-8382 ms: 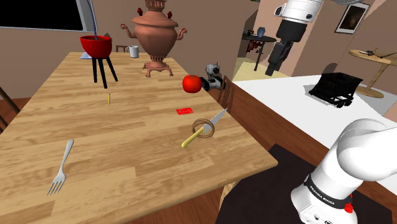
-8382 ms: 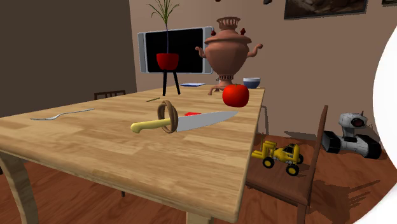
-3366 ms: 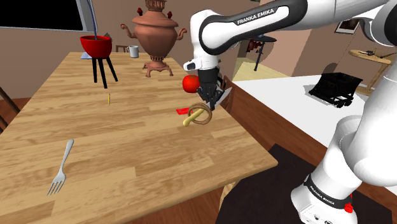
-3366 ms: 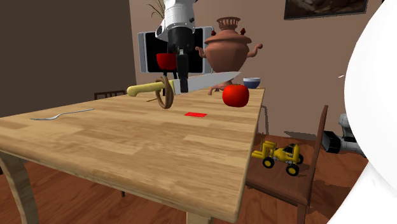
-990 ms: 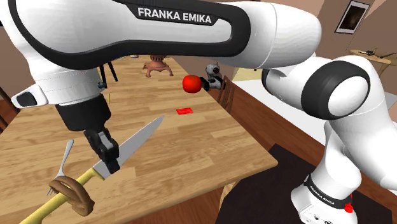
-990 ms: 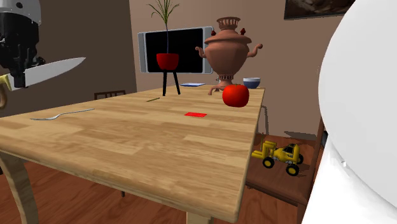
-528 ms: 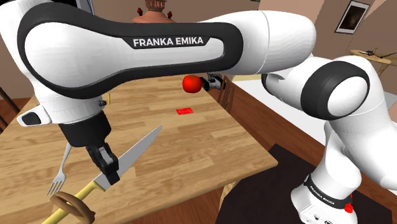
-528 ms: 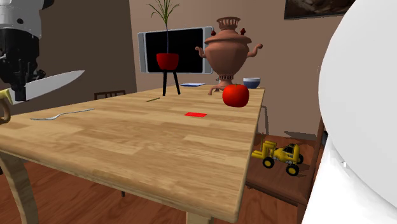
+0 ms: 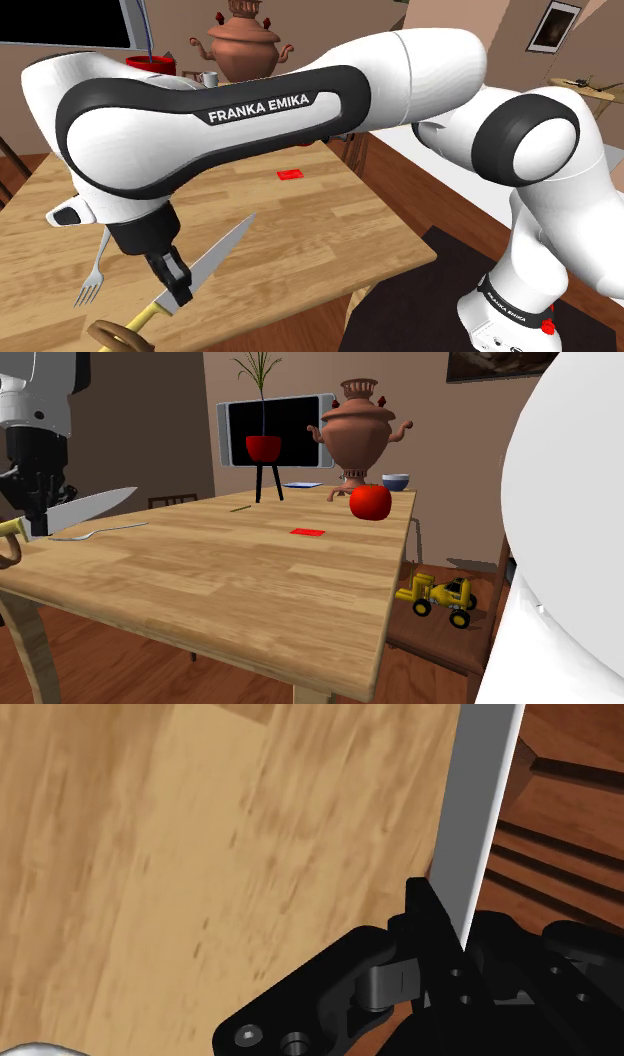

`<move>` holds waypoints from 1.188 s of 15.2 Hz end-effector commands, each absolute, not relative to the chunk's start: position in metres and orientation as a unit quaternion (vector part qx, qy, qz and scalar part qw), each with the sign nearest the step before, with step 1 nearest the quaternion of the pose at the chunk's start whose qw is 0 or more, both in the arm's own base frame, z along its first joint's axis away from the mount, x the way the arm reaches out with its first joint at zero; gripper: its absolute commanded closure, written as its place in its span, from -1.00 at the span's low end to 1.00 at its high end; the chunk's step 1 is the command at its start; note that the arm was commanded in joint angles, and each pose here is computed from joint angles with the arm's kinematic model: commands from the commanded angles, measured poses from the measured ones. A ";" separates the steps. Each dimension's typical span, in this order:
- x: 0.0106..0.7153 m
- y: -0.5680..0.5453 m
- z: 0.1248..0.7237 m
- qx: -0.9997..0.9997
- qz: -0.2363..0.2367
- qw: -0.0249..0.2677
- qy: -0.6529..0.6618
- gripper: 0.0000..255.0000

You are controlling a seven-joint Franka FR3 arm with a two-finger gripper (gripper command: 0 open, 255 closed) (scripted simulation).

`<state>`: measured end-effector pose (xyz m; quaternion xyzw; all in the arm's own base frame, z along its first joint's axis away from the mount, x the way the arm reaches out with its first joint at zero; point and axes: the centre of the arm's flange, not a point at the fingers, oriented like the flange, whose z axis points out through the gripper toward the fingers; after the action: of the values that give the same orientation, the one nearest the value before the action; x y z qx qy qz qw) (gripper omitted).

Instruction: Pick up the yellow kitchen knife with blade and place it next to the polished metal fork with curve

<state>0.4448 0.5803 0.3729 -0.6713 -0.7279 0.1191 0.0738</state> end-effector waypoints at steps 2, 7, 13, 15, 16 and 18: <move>0.445 0.580 0.358 -0.671 0.119 0.074 -0.728 1.00; 0.445 0.580 0.330 -0.671 0.119 0.074 -0.728 1.00; 0.445 0.580 0.330 -0.671 0.119 0.074 -0.728 1.00; 0.445 0.580 0.330 -0.671 0.119 0.074 -0.728 1.00; 0.445 0.580 0.330 -0.671 0.119 0.074 -0.728 -1.00; 0.445 0.580 0.330 -0.671 0.119 0.074 -0.728 -1.00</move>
<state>0.4447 0.5803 0.3301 -0.6712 -0.7279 0.1188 0.0738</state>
